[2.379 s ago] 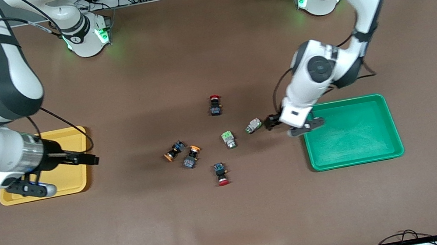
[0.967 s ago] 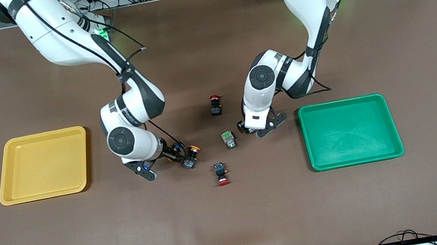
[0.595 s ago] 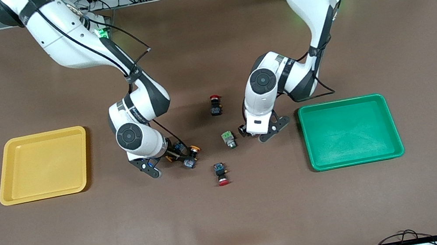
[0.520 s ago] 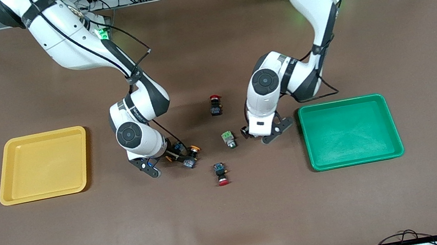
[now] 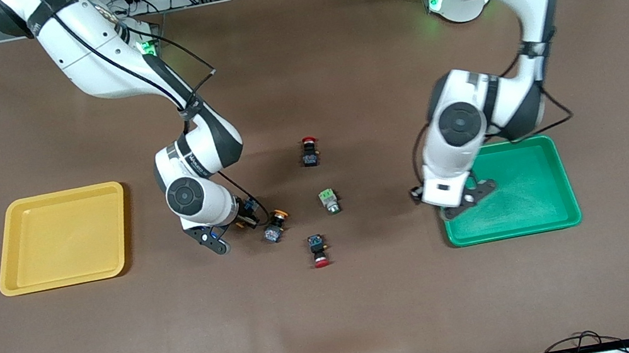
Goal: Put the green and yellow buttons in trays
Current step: 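Move the left gripper to green tray while the right gripper moves to yellow, then open the left gripper over green tray while the right gripper opens over yellow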
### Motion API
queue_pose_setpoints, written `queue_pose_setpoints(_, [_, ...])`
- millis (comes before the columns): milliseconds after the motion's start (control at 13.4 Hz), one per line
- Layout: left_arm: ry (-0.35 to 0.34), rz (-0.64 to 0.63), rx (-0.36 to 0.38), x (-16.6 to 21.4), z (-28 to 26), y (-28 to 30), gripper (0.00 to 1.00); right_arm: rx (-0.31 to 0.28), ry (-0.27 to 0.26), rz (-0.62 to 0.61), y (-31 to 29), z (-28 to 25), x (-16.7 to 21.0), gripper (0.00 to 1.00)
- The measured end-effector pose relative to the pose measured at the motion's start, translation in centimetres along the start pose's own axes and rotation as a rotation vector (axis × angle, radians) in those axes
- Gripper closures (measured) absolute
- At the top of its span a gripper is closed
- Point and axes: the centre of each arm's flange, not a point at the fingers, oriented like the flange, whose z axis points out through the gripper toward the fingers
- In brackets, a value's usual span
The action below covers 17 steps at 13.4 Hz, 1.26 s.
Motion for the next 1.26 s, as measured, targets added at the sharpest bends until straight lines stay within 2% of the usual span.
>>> queue_pose_setpoints(223, [0.001, 0.020, 0.042, 2.8, 1.3, -3.9, 0.33, -0.017, -0.011, 0.008, -0.3, -2.3, 1.1, 0.67])
queue_pose_setpoints(446, [0.003, 0.026, 0.071, 4.7, 2.2, -6.7, 0.33, -0.059, -0.025, -0.023, 1.4, -4.6, 3.5, 0.67])
queue_pose_setpoints(892, [0.007, -0.002, 0.061, 6.3, 4.9, -8.6, 0.33, -0.083, -0.089, -0.188, 8.9, -9.8, 12.1, 0.67])
queue_pose_setpoints(1264, [0.011, -0.003, 0.055, 6.9, 5.7, -9.2, 0.33, -0.094, -0.144, -0.341, 16.6, -10.5, 19.0, 0.67])
